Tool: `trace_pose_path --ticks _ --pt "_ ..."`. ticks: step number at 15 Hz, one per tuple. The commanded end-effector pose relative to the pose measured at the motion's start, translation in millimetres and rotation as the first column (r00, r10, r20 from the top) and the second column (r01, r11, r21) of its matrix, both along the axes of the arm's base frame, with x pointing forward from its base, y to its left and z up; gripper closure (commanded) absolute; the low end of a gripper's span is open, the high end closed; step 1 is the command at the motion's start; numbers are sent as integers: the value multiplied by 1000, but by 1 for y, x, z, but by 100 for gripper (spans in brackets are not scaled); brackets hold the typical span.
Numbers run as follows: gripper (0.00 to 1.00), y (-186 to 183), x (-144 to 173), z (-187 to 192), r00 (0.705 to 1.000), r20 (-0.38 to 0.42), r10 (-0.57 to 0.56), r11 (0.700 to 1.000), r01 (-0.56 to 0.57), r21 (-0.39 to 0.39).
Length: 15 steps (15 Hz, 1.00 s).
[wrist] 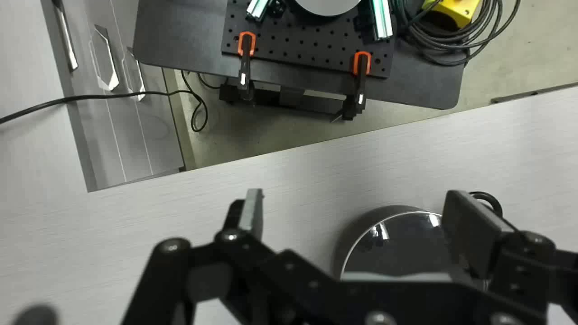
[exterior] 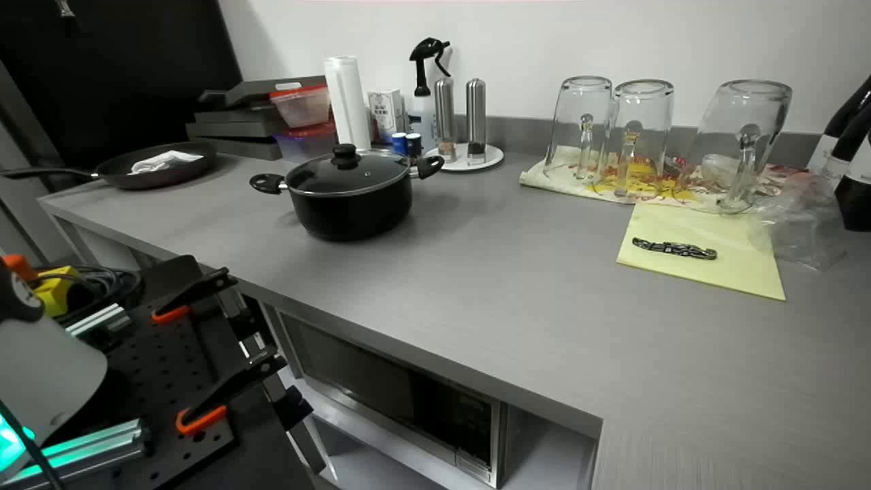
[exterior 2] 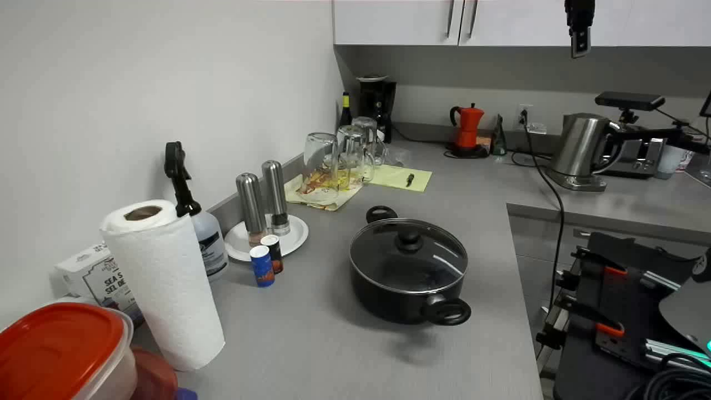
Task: Remove the lid from the pot and place it on the table
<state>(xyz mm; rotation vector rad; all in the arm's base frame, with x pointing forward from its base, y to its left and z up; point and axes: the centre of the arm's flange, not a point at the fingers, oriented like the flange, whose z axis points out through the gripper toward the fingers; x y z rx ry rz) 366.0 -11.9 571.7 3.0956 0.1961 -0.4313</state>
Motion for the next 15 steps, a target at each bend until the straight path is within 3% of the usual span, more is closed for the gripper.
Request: trace_pose_path --ticks 1,7,12,15 --pt "0 0 0 0 1000 1 0 1000 0 0" --pt "0 0 1 -2 1000 1 3 1000 -3 -1" --pt "0 20 21 -64 993 -1 118 993 -118 25" --pt "0 43 35 -102 977 37 211 977 -213 29"
